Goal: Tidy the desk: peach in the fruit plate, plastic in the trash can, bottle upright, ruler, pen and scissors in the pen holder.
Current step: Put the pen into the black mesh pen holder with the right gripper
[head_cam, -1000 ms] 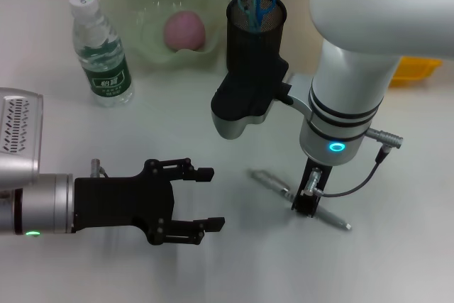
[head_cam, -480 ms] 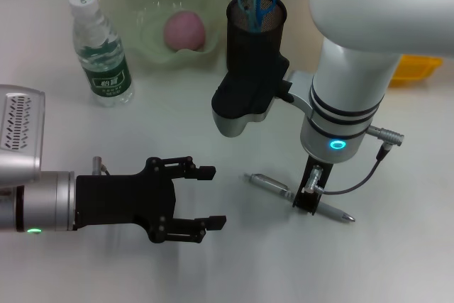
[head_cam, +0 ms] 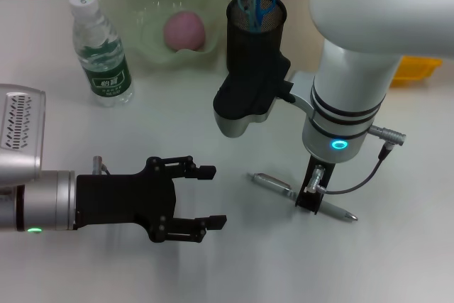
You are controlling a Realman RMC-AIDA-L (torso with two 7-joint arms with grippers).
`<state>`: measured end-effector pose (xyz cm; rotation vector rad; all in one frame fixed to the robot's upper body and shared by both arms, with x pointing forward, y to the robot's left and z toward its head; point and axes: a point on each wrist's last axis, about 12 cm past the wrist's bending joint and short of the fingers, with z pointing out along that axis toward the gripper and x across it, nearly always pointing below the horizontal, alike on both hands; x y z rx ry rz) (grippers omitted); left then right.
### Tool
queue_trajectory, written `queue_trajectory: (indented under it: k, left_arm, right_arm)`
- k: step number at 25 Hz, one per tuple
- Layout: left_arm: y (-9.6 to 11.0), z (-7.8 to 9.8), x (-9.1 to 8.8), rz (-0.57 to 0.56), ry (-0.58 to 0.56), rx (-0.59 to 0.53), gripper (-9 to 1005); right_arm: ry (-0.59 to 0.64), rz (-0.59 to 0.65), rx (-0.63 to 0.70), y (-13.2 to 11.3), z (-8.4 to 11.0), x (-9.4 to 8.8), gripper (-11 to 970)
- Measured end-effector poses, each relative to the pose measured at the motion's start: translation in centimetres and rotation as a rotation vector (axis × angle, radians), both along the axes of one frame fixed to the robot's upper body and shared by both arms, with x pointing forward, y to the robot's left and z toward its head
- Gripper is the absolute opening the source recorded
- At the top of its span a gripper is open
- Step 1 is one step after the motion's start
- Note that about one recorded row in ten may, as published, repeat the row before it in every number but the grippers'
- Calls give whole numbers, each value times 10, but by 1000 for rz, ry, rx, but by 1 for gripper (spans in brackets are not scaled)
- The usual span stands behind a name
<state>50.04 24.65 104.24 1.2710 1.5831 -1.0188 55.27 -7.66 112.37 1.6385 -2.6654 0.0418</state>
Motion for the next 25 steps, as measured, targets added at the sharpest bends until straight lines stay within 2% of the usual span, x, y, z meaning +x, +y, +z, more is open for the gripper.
queue_trajectory:
  k: [6,11,14,18,19,21,24,25]
  left_arm:
    - [0,0,0,0,0,-1,783]
    - [0,0,0,1,3,-2,783]
    - [0,0,0,4,9,-3,783]
    - [1,0,0,4,10,-3,783]
    - [1,0,0,4,11,-4,783]
    - [1,0,0,7,17,-6,783]
    - [1,1,0,12,21,-9,783]
    - [1,1,0,14,21,-11,783]
  right_arm:
    - [-1,1,36,0,5,0,134]
    - [-15,-33,131,-8,23,10,131]
    - [-35,-67,217,-21,35,21,131]
    - [-45,-84,281,-33,42,28,131]
    - [-57,-97,339,-43,46,33,131]
    - [-61,-98,363,-47,47,35,131]
    - [-83,-103,511,-63,52,40,131]
    - [-83,-103,511,-63,52,40,131]
